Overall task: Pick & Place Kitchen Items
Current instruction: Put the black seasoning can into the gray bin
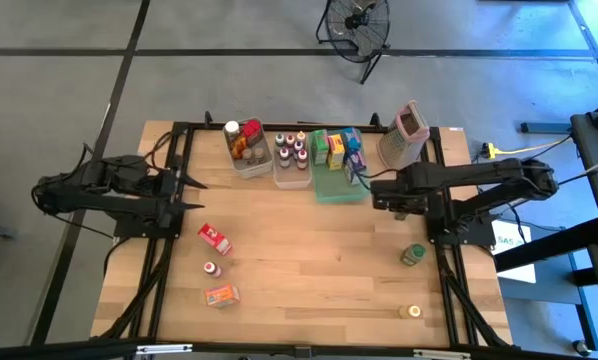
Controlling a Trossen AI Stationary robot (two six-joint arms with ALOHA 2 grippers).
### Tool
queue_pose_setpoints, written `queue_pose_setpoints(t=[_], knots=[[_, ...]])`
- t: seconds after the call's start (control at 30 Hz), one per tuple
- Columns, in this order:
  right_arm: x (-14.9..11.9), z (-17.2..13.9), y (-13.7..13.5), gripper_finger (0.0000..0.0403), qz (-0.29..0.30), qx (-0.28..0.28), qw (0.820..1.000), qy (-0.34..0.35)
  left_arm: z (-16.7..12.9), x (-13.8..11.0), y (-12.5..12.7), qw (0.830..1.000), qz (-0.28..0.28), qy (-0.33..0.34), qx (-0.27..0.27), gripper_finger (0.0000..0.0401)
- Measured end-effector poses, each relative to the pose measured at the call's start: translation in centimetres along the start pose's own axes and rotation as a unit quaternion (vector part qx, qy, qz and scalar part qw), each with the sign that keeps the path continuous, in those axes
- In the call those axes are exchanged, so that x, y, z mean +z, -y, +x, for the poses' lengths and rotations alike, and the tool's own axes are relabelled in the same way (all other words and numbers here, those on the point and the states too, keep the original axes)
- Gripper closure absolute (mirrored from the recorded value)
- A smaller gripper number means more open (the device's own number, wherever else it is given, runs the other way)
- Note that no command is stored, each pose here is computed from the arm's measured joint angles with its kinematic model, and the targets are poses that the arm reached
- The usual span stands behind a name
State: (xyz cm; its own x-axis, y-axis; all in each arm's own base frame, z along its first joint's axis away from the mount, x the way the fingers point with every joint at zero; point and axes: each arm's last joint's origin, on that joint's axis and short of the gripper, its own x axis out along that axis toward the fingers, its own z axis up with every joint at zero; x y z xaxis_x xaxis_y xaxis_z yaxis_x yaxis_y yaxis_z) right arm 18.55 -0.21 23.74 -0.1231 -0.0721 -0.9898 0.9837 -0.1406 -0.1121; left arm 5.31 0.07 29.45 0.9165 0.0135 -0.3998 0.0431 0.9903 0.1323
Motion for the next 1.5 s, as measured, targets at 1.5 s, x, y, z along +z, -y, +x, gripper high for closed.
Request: queue_pose_setpoints(t=[1.5], knots=[[-14.1, -3.6, -9.5, 0.0272, -0.606, 0.345, 0.652, 0.296, 28.0, 7.5, -0.8, 0.982, -0.047, -0.001, -0.181, 0.0177]])
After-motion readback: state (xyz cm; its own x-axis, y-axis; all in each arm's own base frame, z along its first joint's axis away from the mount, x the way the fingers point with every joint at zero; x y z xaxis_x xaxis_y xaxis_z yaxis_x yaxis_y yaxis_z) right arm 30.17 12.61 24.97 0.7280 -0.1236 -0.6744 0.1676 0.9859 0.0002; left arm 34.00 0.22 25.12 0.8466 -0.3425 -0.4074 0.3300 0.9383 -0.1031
